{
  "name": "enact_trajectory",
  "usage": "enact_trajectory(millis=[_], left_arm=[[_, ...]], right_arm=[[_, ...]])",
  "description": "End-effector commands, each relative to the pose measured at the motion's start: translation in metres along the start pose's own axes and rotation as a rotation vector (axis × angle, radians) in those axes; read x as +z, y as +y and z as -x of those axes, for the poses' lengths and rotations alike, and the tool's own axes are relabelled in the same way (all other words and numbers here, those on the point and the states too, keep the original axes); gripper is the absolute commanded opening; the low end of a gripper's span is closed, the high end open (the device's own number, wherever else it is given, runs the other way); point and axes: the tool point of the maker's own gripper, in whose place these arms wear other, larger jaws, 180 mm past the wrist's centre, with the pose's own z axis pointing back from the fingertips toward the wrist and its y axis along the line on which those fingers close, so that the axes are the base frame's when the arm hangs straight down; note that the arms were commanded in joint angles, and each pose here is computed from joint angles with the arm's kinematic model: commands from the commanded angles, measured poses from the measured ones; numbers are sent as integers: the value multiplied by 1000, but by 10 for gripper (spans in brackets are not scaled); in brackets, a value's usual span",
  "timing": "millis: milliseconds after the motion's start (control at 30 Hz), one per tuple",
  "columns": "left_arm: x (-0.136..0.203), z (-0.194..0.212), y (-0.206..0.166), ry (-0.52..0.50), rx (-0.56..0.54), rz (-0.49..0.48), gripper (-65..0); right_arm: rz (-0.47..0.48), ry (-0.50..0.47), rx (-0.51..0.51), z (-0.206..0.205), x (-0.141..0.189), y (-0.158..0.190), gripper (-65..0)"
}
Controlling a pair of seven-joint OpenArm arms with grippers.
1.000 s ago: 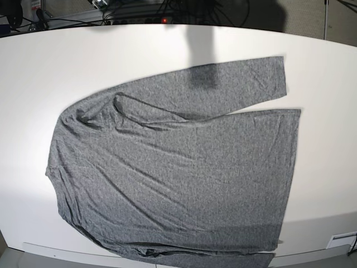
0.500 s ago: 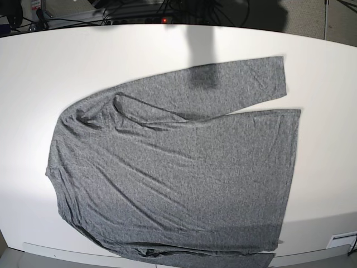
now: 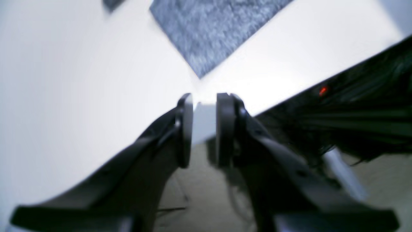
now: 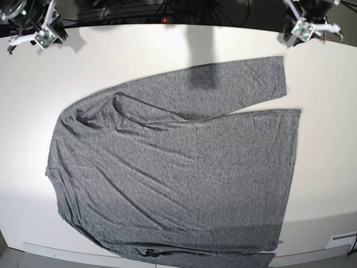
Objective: Fold the T-shirt properly
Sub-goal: 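Move the left gripper to the shirt's shoulder edge and grasp it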
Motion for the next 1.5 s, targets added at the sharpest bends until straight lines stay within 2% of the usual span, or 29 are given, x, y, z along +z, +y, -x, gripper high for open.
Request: enact_trajectory(millis=[0,67,133,233,300,400,633,967,1067,1233,1467], left_arm=[[-2,-12,-2,-31,-37,13,-479],[-14,-21,-9,-28,-138,54,-407],[-25,-29,-15,-25,-239,82,-352],[-37,-41,-17,-26,-347,87,-339],[-45,-49,-17,-44,-371,90,-339],[-60,-46,-18,-40,-375,109,-339],[-88,-10,-17,51,-341,157,-339],[-91,38,-40,200,-466,294,-347],[-91,42,-40,216,-465,296,-425],[-89,53,-34,286,-475,280,-644],[-85,58,-40,304,-413,302,-650]], right_arm=[[5,-22,34,-9,2,-7,-562],[15,-23,67,-14,0,-16,-557],[28,-26,90,-18,-1,-24,-503],[39,-36,110,-23,-2,-31,-386],[42,-39,114,-25,-2,-33,-346],[43,-38,111,-24,-2,-32,-346],[45,-38,110,-24,-2,-33,-346],[45,-31,110,-23,-2,-33,-346],[45,-31,111,-23,-2,-33,-346],[48,-36,111,-24,-2,-34,-346],[45,-141,115,-43,0,-32,-346]])
